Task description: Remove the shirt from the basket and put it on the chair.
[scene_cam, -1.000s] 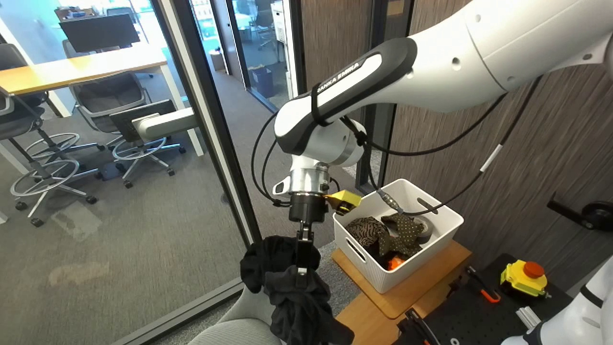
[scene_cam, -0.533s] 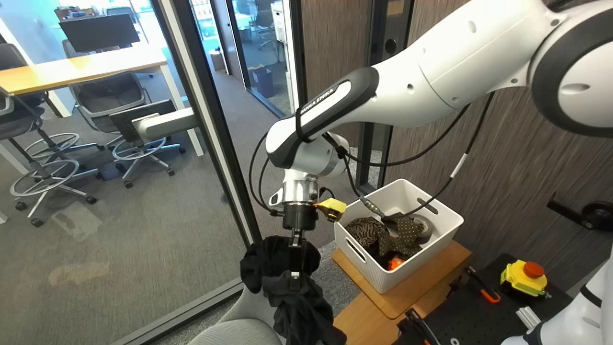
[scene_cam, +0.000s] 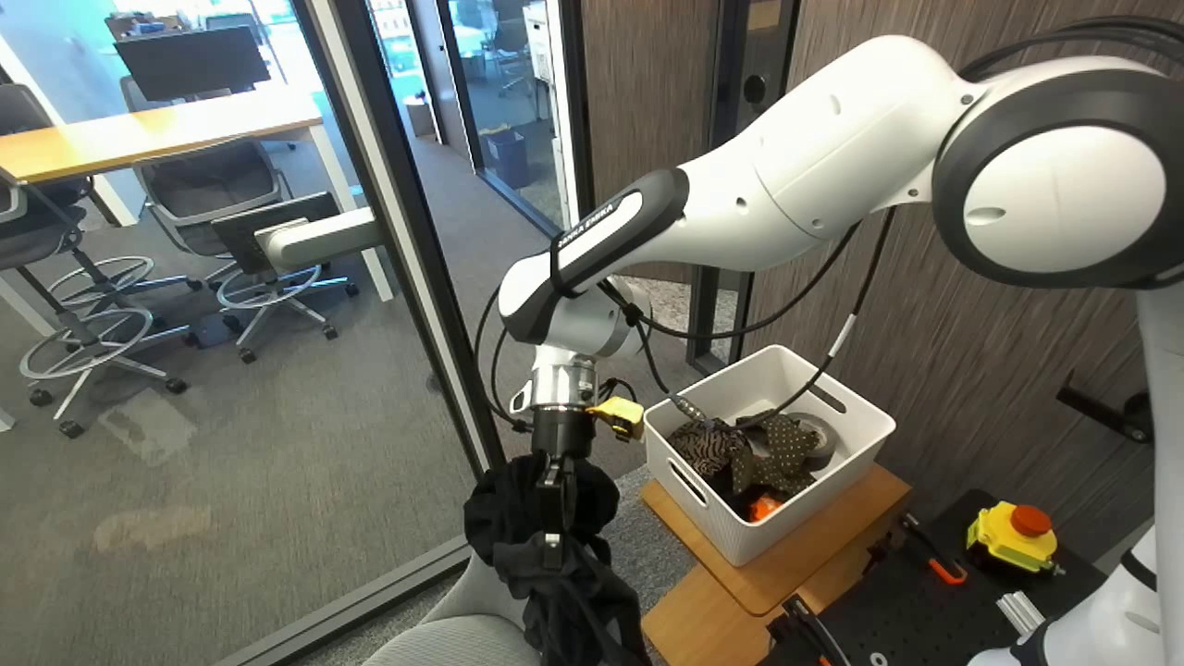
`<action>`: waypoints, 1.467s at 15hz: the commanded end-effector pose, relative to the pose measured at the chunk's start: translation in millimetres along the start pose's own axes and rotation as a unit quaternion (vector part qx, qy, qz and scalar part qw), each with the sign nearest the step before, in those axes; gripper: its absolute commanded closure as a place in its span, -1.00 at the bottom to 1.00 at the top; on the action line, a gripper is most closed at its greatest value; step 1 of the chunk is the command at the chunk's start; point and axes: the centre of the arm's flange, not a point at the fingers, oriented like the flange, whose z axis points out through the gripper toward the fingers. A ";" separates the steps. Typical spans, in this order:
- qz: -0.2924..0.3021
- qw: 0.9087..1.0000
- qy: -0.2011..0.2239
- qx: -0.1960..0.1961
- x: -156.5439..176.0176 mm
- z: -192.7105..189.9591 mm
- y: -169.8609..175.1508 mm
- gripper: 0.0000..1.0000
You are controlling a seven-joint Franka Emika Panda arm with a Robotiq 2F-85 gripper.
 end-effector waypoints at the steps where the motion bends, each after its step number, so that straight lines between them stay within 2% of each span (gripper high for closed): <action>1: 0.005 1.000 -0.007 0.002 11.7 -8.1 -1.7 0.85; 13: 0.006 1.000 -0.015 -0.003 -23.6 -2.4 -6.7 0.85; 22: 0.021 0.999 -0.027 -0.006 -27.9 2.2 3.5 0.84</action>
